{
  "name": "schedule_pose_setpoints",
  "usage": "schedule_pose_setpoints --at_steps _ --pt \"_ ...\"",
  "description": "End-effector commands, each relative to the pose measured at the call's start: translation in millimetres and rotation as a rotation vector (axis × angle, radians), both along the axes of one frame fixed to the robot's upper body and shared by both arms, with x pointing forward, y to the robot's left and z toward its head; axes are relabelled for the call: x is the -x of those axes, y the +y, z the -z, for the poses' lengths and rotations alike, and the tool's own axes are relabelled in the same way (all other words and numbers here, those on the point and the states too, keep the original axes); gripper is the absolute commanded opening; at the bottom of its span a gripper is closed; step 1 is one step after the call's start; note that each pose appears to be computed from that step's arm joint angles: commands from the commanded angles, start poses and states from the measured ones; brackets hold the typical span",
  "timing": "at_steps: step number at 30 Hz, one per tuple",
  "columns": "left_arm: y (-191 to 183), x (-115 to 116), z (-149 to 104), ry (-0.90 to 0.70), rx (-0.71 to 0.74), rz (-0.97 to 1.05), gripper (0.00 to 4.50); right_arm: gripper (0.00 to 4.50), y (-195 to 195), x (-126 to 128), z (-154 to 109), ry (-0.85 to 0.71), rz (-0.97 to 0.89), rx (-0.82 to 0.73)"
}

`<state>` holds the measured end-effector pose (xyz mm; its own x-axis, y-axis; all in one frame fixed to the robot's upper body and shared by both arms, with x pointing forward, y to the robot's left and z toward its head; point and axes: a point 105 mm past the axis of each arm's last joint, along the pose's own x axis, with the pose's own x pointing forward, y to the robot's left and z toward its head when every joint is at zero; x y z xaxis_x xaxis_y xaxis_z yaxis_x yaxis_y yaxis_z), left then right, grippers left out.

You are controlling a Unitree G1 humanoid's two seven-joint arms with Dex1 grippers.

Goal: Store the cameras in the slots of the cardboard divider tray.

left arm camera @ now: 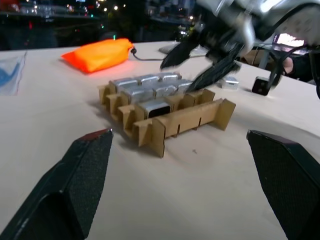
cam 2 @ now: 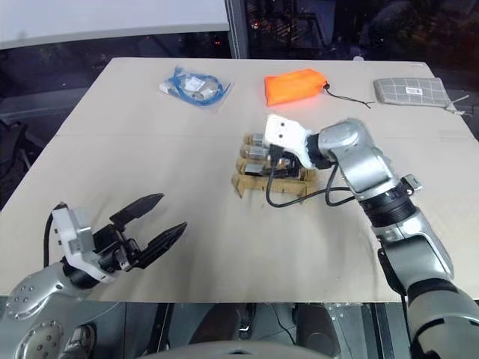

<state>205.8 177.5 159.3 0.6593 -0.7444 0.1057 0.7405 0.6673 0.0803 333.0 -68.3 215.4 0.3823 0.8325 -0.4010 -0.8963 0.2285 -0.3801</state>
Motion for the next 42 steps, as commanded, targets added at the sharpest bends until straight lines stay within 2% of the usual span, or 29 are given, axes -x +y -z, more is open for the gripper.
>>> schedule_pose_setpoints --at_steps 1,3,7,13,23,36,39,42 --pt "-18.3 1.0 -11.4 -0.045 -0.020 0.100 4.50 3.46 -53.6 17.8 -23.8 0.006 0.210 -0.101" --pt "-29.0 0.2 -17.2 -0.057 -0.016 0.169 4.50 3.46 -96.2 23.0 -14.2 0.015 0.393 -0.069" --pt "-44.9 -3.0 -27.0 -0.071 -0.016 0.291 4.50 3.46 -167.9 28.3 14.4 -0.001 0.633 0.136" --pt "-51.9 -11.7 -36.3 -0.093 -0.027 0.381 4.50 3.46 -228.8 5.4 41.2 0.060 0.907 0.137" --pt "-53.3 -9.0 -33.4 -0.087 -0.022 0.392 4.50 3.46 -255.3 -9.1 60.8 0.160 1.063 0.043" --pt "-49.5 0.6 -27.5 -0.073 -0.062 0.451 4.50 3.46 -259.4 5.6 75.2 0.248 1.088 0.051" --pt "-47.8 2.3 -26.2 -0.064 -0.072 0.477 4.50 2.60 -259.9 3.9 77.5 0.248 1.096 0.046" --pt "-46.1 3.2 -25.7 -0.060 -0.078 0.488 4.50 1.10 -259.9 4.2 77.6 0.244 1.095 0.046"
